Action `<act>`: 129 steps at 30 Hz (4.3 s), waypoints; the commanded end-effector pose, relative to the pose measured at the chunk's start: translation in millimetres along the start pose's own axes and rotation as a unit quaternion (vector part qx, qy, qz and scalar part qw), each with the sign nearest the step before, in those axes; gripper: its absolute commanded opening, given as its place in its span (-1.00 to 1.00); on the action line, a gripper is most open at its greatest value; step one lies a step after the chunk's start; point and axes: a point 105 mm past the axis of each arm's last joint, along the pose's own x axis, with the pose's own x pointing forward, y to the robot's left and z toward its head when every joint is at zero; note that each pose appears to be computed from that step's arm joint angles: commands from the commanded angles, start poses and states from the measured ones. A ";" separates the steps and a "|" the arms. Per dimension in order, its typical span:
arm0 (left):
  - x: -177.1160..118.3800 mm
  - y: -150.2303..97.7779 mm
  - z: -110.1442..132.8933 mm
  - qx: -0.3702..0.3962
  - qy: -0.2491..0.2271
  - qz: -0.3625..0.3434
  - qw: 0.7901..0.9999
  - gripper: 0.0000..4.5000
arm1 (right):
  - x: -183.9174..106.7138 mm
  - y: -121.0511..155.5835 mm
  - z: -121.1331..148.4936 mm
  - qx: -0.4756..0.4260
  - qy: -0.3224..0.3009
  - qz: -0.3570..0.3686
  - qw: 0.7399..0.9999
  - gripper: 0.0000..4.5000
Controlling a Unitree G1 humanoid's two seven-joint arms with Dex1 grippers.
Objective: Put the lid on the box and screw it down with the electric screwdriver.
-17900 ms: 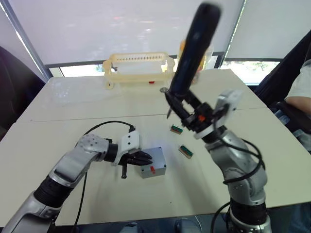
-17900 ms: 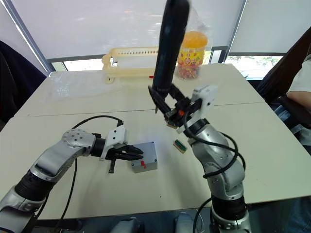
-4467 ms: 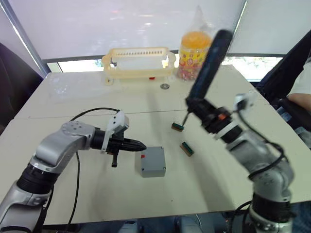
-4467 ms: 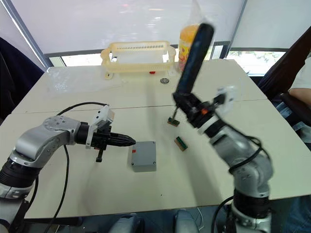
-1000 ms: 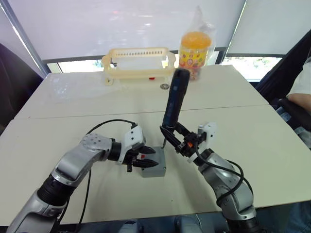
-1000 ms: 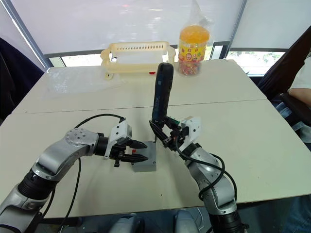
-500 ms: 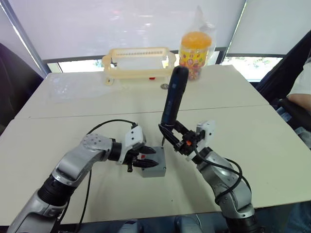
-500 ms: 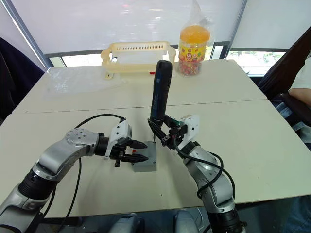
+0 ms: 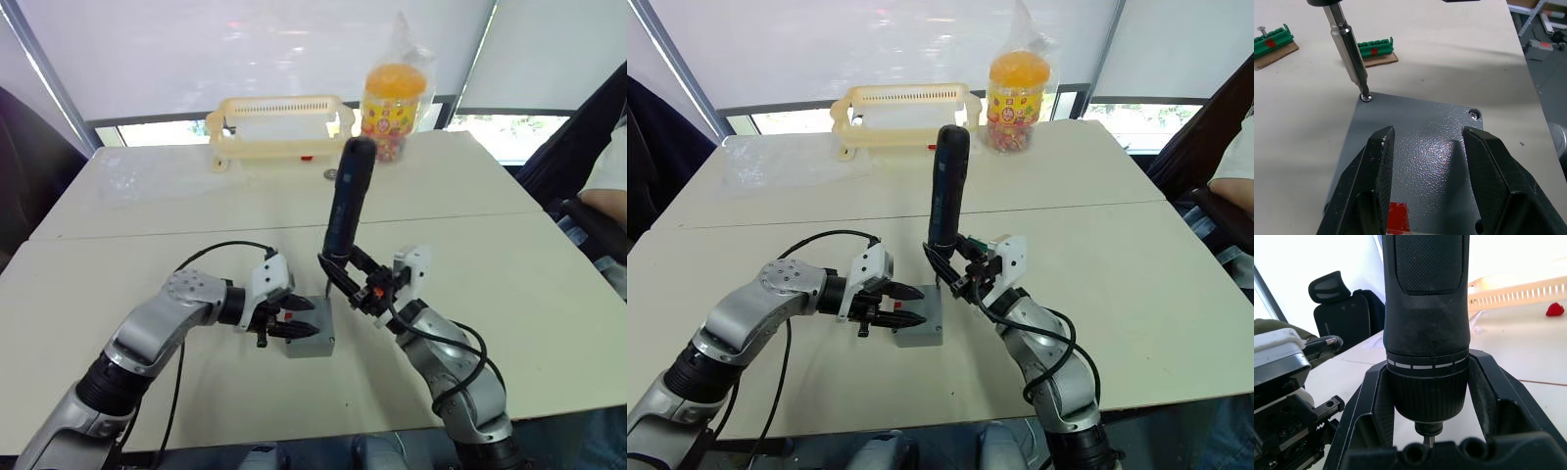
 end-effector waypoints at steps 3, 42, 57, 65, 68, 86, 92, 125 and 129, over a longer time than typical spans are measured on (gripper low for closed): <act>0.8 -2.0 -1.0 -0.001 0.000 0.001 1.000 -0.02 | 4.0 3.6 14.8 -0.040 -0.040 0.007 0.998 -0.23; -0.9 -9.7 -8.6 -0.013 0.013 -0.008 1.000 -0.02 | -10.3 0.6 -29.4 -0.090 0.034 0.022 0.995 -0.23; -1.0 -9.3 -12.9 -0.022 0.016 -0.002 1.000 -0.02 | -14.6 -4.4 -46.7 -0.056 0.047 0.006 0.997 -0.23; -2.5 -7.8 -20.6 -0.033 0.025 0.004 0.999 -0.02 | -15.5 -2.2 -54.0 -0.045 0.058 0.004 0.997 -0.23; -2.5 -7.9 -21.7 -0.036 0.025 0.004 0.999 -0.02 | -16.7 -1.5 -56.9 -0.045 0.064 0.007 0.997 -0.23; -3.6 -8.1 -23.3 -0.038 0.027 0.009 0.999 -0.02 | -19.7 1.3 -75.8 -0.042 0.089 0.010 0.995 -0.23; -4.4 -8.9 -23.7 -0.038 0.027 0.010 0.999 -0.02 | -20.6 -1.2 -77.1 -0.050 0.090 0.009 0.995 -0.23; -0.6 -12.4 -29.3 -0.054 0.027 0.006 0.998 -0.02 | -21.4 -5.7 -73.1 -0.070 0.089 0.008 0.994 -0.23; 1.8 -11.5 -33.9 -0.054 0.032 0.006 0.998 -0.02 | -5.8 -11.1 -21.2 -0.083 0.019 -0.004 0.996 -0.23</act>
